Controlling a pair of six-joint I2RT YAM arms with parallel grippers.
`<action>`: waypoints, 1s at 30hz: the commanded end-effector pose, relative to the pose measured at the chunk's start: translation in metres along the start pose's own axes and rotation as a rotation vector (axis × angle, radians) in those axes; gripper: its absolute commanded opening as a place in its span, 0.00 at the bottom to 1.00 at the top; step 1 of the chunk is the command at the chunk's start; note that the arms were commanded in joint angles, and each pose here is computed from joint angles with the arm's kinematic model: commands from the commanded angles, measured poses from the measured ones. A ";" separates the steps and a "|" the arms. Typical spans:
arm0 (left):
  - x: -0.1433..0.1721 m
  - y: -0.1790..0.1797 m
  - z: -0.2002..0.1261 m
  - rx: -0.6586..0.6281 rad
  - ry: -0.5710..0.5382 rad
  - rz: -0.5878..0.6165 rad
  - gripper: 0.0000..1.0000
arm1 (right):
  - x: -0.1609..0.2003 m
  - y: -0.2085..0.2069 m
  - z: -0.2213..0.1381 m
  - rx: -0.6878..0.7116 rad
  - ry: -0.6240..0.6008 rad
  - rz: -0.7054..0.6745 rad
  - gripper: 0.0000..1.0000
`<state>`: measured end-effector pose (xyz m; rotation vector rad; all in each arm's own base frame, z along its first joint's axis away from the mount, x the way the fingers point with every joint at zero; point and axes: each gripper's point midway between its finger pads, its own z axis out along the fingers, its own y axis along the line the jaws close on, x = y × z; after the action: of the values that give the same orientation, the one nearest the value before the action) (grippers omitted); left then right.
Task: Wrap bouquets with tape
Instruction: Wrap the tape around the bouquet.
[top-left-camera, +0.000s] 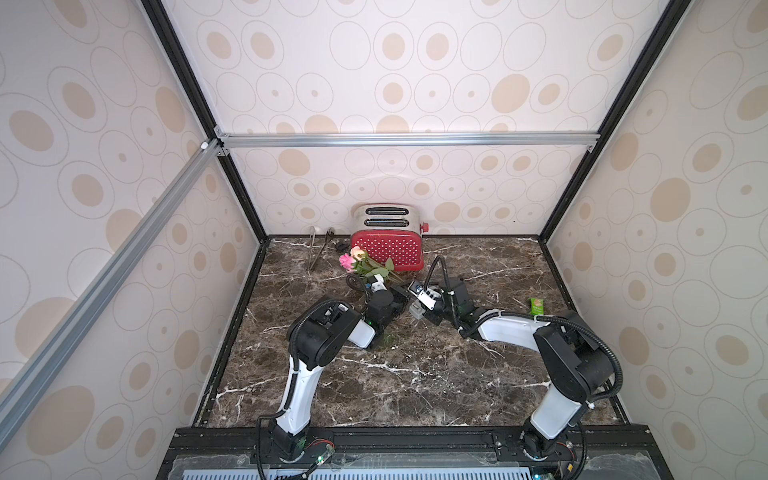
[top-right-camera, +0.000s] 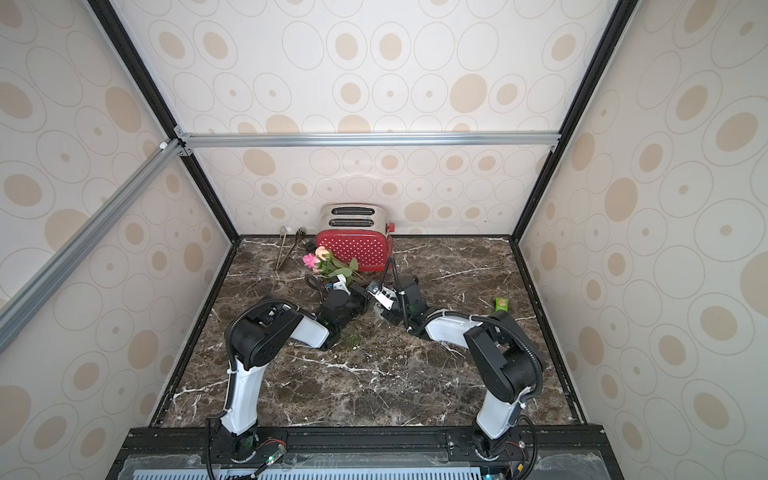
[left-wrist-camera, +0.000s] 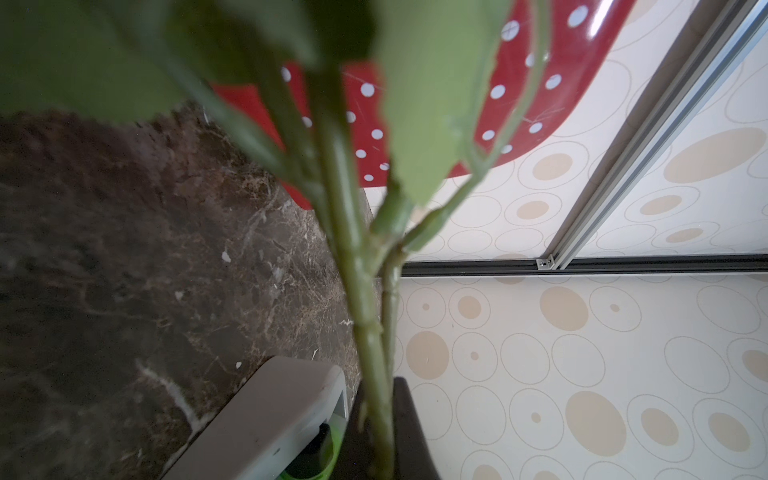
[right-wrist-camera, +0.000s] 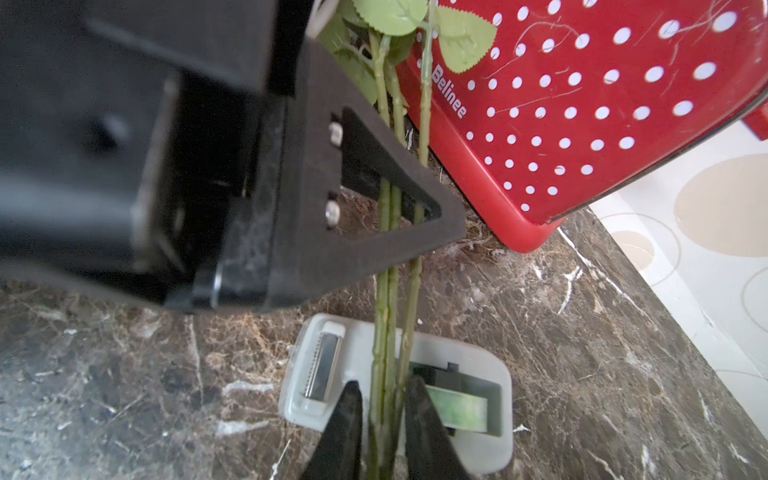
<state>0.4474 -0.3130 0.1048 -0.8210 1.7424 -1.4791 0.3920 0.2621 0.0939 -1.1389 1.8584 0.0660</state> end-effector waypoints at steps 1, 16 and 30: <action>-0.003 -0.014 0.006 0.057 -0.002 -0.004 0.00 | -0.004 0.003 0.003 -0.010 0.002 -0.024 0.23; -0.003 -0.014 0.005 0.060 0.001 -0.009 0.00 | 0.000 0.004 0.003 -0.010 0.044 -0.034 0.00; -0.003 -0.015 0.003 0.062 -0.001 -0.011 0.00 | 0.001 0.008 0.001 -0.013 0.044 -0.034 0.24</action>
<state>0.4472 -0.3136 0.1053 -0.8242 1.7399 -1.4907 0.3912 0.2609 0.0925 -1.1550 1.8835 0.0201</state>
